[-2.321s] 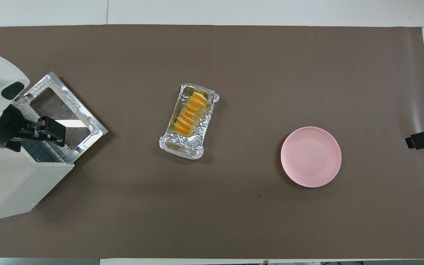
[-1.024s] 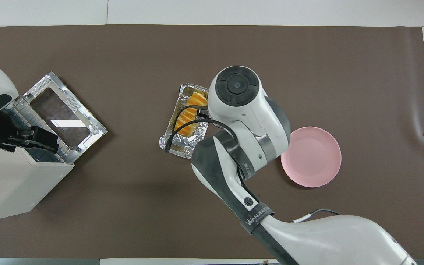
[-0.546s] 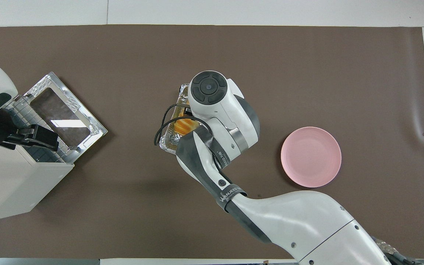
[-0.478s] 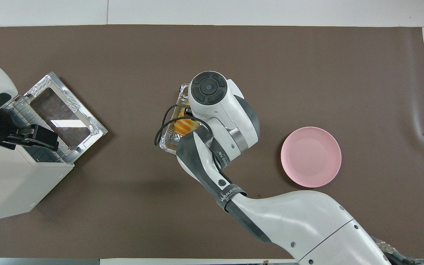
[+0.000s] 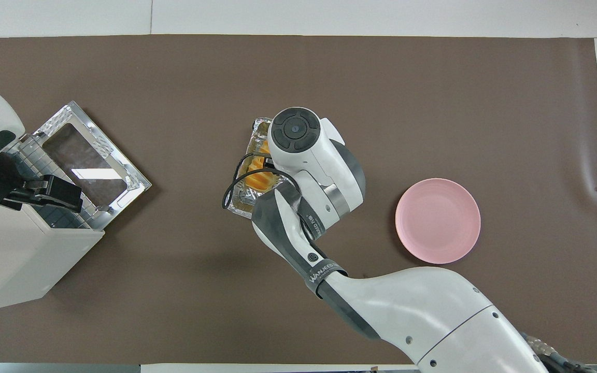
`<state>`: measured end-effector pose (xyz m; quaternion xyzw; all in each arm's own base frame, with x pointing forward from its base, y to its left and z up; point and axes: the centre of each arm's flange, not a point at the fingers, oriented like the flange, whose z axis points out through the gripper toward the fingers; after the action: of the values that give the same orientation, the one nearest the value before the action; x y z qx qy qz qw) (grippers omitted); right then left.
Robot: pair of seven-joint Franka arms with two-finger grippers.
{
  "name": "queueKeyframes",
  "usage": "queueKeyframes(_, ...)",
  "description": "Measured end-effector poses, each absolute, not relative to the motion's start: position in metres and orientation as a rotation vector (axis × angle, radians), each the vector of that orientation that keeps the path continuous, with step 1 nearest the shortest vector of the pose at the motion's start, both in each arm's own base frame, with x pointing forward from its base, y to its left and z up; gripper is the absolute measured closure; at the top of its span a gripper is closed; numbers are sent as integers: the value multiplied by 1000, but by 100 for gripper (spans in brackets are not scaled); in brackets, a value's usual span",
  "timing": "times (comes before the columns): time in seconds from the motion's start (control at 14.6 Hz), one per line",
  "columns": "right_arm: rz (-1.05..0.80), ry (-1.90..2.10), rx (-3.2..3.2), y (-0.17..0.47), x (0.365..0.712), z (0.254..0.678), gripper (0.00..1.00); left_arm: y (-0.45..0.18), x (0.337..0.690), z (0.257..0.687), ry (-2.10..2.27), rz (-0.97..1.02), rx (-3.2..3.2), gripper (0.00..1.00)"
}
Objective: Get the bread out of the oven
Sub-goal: 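Carry the foil tray farther from the robot beside the pink plate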
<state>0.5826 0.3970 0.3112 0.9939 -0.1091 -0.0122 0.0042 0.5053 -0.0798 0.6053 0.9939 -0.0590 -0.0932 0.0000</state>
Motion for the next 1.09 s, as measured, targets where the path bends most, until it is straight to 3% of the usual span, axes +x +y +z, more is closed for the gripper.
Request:
queueKeyframes(0.55,63,-315,3164,397,592,317,96,-80,505,605,-185,-291,3122,0)
queueKeyframes(0.89,81,-305,3169,389,601,324,98,-80,505,605,-185,-291,3122,0)
queueKeyframes(1.09,39,-262,3149,341,631,347,98,-80,505,605,-185,-291,3122,0)
